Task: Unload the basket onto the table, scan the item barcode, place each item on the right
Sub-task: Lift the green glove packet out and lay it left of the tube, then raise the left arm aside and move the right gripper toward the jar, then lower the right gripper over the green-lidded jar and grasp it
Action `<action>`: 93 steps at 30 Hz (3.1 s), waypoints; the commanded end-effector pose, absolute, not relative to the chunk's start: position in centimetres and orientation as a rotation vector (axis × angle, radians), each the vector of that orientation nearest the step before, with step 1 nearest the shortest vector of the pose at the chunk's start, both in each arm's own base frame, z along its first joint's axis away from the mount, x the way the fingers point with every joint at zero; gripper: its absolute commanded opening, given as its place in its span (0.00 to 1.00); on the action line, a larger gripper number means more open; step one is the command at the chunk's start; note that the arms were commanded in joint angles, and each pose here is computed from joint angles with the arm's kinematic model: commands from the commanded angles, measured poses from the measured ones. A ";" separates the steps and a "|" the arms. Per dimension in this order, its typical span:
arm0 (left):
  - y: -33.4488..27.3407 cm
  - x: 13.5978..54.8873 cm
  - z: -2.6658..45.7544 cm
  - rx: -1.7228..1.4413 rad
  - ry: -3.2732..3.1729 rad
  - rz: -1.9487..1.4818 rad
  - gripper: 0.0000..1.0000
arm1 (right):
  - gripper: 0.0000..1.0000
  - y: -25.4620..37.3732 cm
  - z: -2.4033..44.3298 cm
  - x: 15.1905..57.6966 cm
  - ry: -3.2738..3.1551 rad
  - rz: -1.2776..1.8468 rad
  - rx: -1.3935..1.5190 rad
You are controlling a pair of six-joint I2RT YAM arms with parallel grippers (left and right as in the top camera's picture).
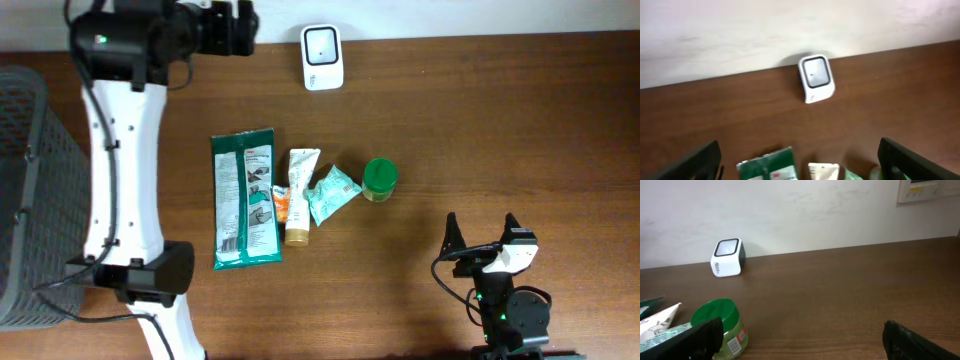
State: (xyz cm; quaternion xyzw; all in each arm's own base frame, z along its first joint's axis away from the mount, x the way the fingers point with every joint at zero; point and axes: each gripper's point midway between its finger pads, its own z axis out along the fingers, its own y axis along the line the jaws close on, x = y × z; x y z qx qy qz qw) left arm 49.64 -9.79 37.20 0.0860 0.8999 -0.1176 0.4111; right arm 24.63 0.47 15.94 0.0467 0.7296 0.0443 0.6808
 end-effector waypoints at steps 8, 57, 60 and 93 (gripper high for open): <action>-3.4 47.9 40.7 0.185 2.194 -0.250 1.00 | 0.98 2.6 16.6 24.4 1.627 0.206 0.012; -2.2 47.7 40.4 0.155 2.212 -0.239 0.99 | 1.00 14.4 14.0 39.9 2.820 0.236 -0.448; -2.2 47.7 40.4 0.155 2.212 -0.239 0.99 | 1.00 14.9 11.7 39.8 2.872 0.229 -0.491; -2.2 47.7 40.4 0.155 2.212 -0.239 0.99 | 0.51 13.6 6.0 38.4 3.024 0.071 -0.188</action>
